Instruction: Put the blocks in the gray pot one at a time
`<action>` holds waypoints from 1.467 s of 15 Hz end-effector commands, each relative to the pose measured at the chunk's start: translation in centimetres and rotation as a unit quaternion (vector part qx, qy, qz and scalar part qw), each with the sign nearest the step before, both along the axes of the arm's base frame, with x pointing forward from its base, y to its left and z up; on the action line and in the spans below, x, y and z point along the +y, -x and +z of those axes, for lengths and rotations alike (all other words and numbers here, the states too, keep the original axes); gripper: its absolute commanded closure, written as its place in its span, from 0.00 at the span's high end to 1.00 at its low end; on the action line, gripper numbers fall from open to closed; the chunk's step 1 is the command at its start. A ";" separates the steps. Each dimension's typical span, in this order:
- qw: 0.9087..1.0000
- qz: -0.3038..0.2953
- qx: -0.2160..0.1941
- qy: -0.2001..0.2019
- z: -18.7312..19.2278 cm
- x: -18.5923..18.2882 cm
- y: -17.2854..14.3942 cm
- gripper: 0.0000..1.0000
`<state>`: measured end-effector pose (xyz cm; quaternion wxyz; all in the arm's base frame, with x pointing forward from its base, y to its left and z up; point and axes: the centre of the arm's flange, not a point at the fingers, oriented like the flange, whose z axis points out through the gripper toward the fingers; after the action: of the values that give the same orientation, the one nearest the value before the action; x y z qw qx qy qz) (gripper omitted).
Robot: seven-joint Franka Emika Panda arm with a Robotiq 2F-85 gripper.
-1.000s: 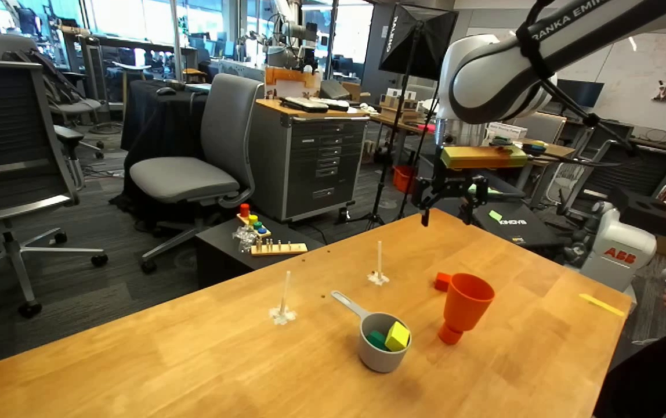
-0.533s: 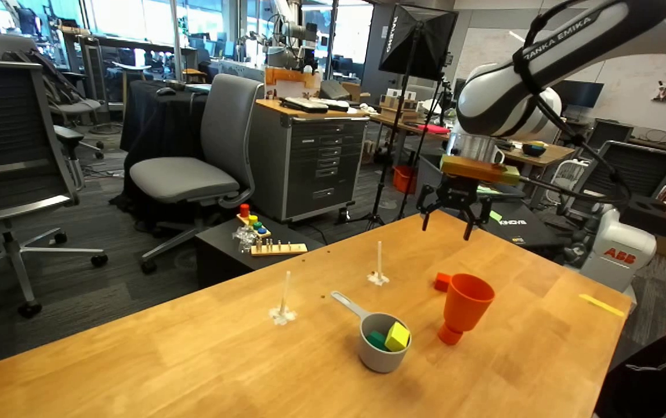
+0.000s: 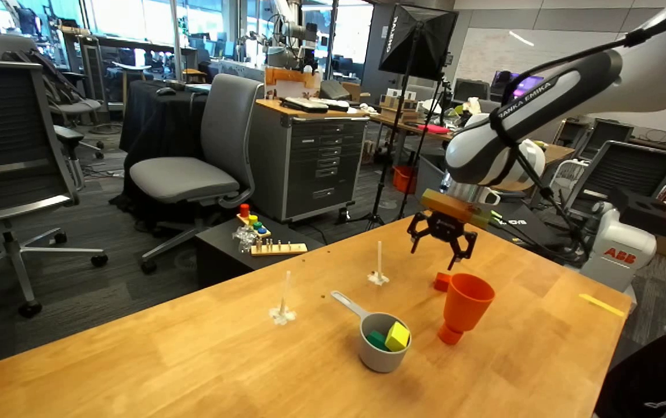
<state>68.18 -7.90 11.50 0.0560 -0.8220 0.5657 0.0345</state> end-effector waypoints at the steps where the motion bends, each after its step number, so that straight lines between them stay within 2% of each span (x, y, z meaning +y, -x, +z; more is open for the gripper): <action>1: 0.999 -0.036 0.016 0.000 -2.2 1.5 -0.1 1.00; 6: 0.998 -0.049 0.033 0.006 -1.2 2.9 0.5 1.00; 10: 0.997 -0.057 0.045 -0.002 -1.1 2.5 1.0 1.00; 22: 0.995 -0.057 0.086 -0.013 -1.2 3.1 5.5 1.00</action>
<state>64.66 -5.25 8.72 0.0199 -0.7843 0.6120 0.0997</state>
